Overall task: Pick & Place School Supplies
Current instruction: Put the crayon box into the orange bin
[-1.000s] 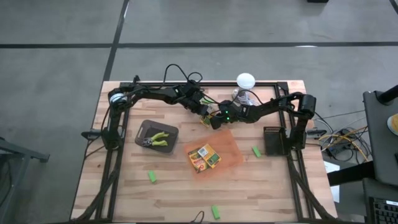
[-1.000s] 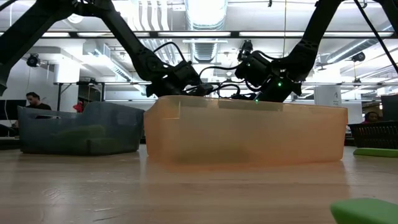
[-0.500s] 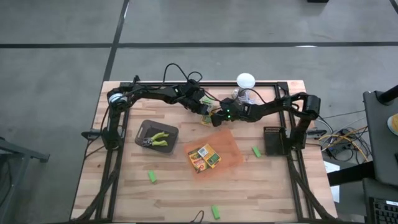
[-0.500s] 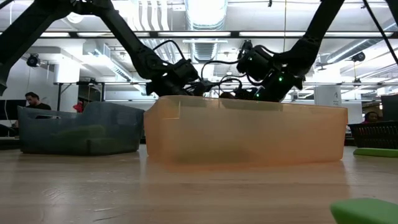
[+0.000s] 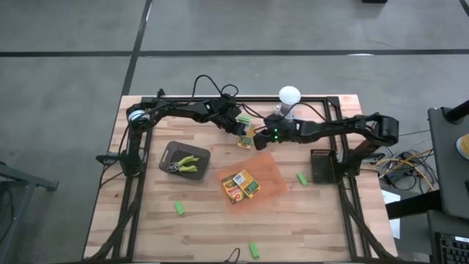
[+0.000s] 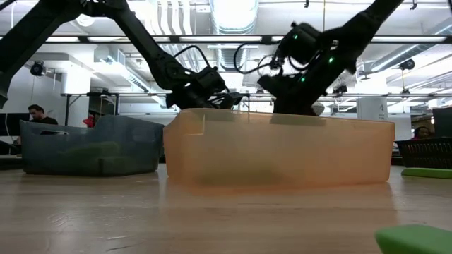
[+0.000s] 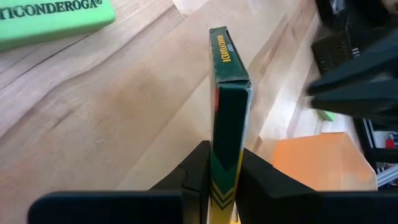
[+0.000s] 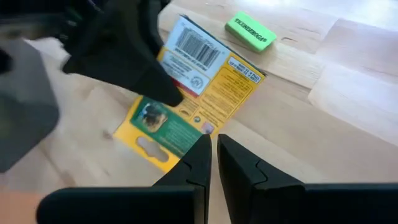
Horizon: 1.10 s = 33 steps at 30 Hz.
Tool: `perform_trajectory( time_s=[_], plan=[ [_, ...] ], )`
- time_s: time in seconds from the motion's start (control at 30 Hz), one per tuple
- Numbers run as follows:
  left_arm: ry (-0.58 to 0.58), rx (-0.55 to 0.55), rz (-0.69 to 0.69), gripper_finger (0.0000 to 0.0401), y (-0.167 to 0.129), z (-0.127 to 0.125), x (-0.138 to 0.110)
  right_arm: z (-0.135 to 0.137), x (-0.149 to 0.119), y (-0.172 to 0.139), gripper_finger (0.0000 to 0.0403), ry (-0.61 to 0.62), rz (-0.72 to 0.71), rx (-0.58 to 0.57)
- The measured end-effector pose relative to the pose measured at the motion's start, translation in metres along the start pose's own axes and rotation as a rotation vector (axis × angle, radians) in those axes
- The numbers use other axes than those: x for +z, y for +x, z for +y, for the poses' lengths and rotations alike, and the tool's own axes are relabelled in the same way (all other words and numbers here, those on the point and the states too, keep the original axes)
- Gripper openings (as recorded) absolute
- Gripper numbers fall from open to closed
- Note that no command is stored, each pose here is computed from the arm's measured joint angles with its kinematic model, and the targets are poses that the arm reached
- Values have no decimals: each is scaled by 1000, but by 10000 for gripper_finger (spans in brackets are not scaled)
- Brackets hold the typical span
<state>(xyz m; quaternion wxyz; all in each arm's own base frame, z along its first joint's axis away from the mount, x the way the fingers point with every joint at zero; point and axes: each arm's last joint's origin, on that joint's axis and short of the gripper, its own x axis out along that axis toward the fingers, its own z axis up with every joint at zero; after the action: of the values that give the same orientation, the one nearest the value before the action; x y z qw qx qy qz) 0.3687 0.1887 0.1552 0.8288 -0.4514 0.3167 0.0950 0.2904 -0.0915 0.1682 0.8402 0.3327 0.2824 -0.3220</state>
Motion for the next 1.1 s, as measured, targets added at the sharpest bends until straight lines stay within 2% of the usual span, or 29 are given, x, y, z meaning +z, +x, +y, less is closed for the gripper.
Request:
perform_trajectory(
  time_s=[0.17, 0.33, 0.57, 0.97, 1.1],
  plan=[
    [7, 1, -1, 55, 0, 0, 0, 1, 4, -24, 27, -7, 10, -12],
    [18, -3, -18, 55, -5, 2, 4, -3, 6, -47, 27, -19, -9, -86],
    [44, -57, -48, 55, -20, -13, 10, -9, 7, -70, 27, -29, -19, -147],
    [106, -170, -177, 55, -71, -62, 21, -12, 4, -71, 27, -49, 0, -193],
    [124, -246, -153, 55, -90, -82, 16, -12, 3, -71, 27, -120, 11, -195]
  ],
)
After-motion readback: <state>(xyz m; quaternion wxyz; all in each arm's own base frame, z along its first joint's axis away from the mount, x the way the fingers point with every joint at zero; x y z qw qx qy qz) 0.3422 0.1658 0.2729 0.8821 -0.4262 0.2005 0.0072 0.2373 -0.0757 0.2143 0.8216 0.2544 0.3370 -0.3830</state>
